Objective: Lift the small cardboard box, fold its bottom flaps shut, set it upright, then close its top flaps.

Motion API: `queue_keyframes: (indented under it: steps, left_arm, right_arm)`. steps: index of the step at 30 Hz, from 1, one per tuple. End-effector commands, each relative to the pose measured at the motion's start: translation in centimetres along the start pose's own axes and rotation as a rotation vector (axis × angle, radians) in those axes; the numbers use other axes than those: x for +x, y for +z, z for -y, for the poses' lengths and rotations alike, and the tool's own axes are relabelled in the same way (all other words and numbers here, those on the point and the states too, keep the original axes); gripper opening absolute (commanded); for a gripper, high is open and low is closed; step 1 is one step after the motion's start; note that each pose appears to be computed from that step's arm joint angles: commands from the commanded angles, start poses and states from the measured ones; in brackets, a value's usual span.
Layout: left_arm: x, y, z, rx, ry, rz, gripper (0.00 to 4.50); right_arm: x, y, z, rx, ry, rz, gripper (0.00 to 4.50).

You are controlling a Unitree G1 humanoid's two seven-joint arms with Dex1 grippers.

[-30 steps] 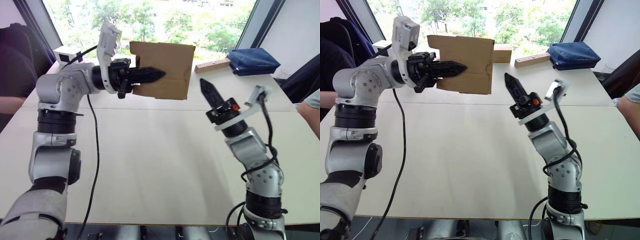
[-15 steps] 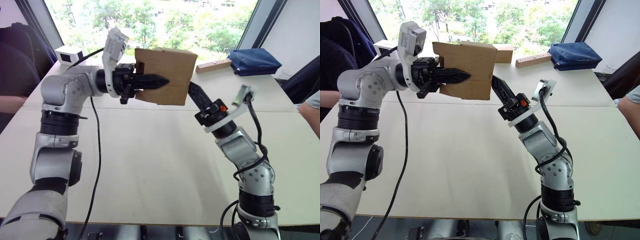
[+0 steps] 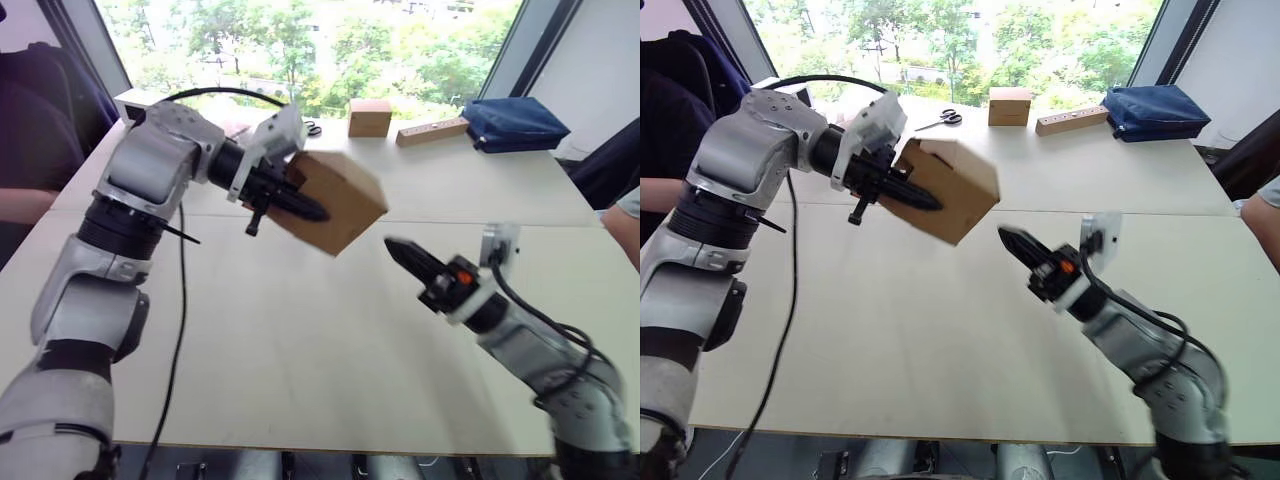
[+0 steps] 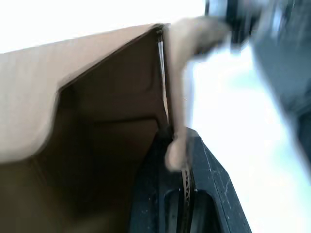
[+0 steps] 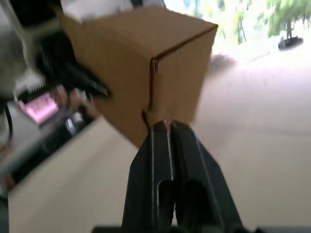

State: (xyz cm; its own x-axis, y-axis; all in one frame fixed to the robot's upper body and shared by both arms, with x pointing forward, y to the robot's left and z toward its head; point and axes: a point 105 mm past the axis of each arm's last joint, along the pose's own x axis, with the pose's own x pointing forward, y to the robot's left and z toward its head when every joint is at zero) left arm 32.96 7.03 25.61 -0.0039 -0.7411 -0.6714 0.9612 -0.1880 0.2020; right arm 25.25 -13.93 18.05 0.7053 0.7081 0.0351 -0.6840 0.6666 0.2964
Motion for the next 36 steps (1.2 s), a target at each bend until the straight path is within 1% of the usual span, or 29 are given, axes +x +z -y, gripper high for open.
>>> queue_keyframes:
  steps: [1, 2, 4, 7, 10, 12, 15, 17, 20, 24, 29, 32, 34, 35, 36]
  left_arm:
    - [0.7, -0.6, 0.7, 0.134, -0.057, -0.241, 0.00]
    - [1.3, -0.9, 0.8, 0.132, -0.071, -0.309, 0.00]
    - [2.0, -1.2, 1.0, 0.132, -0.095, -0.388, 0.00]
    - [3.5, -0.4, 1.8, 0.121, -0.139, -0.456, 0.00]
    - [4.6, 0.3, 2.0, 0.108, -0.156, -0.495, 0.00]
    - [5.0, 0.3, 2.1, 0.093, -0.157, -0.516, 0.00]
    - [7.3, 0.1, 1.9, -0.043, -0.125, -0.550, 0.00]
    - [8.4, 0.6, 2.3, -0.079, -0.136, -0.546, 0.00]
    - [9.3, 0.9, 2.8, -0.080, -0.154, -0.537, 0.00]
    - [9.5, 0.0, 2.8, -0.061, -0.163, -0.546, 0.00]
    - [9.7, -0.2, 2.8, -0.028, -0.176, -0.567, 0.00]
    - [10.2, 0.6, 2.1, -0.034, -0.137, -0.548, 0.71]
    - [10.2, 1.3, 1.8, -0.069, -0.124, -0.531, 1.54]
    - [10.1, 1.5, 1.7, -0.082, -0.122, -0.526, 1.81]
    - [10.1, 1.6, 1.7, -0.090, -0.120, -0.523, 2.27]
  right_arm:
    - [-1.6, -0.1, -1.4, -0.116, 0.081, -0.120, 0.07]
    - [-2.2, -0.7, -1.5, -0.163, 0.094, -0.192, 0.07]
    - [-2.8, -1.4, -1.9, -0.215, 0.120, -0.281, 0.07]
    - [-3.2, -1.7, -2.3, -0.282, 0.145, -0.346, 0.07]
    - [-3.3, -2.0, -2.5, -0.341, 0.143, -0.382, 0.07]
    - [-3.4, -2.1, -2.4, -0.361, 0.138, -0.395, 0.07]
    - [-3.1, -2.3, -2.6, -0.379, 0.124, -0.382, 0.07]
    - [-2.9, -2.4, -2.3, -0.387, 0.091, -0.361, 0.07]
    - [-2.4, -2.5, -2.0, -0.389, 0.064, -0.342, 0.07]
    - [-1.7, -2.5, -2.3, -0.392, 0.060, -0.322, 0.07]
    - [-1.9, -2.4, -2.0, -0.396, 0.041, -0.318, 0.07]
    - [-2.0, -2.1, -1.6, -0.404, 0.029, -0.316, 0.00]
    - [-2.1, -2.1, -1.3, -0.409, 0.021, -0.322, 0.00]
    - [-2.1, -2.1, -1.2, -0.410, 0.019, -0.323, 0.00]
    - [-2.2, -2.1, -1.1, -0.411, 0.018, -0.323, 0.00]
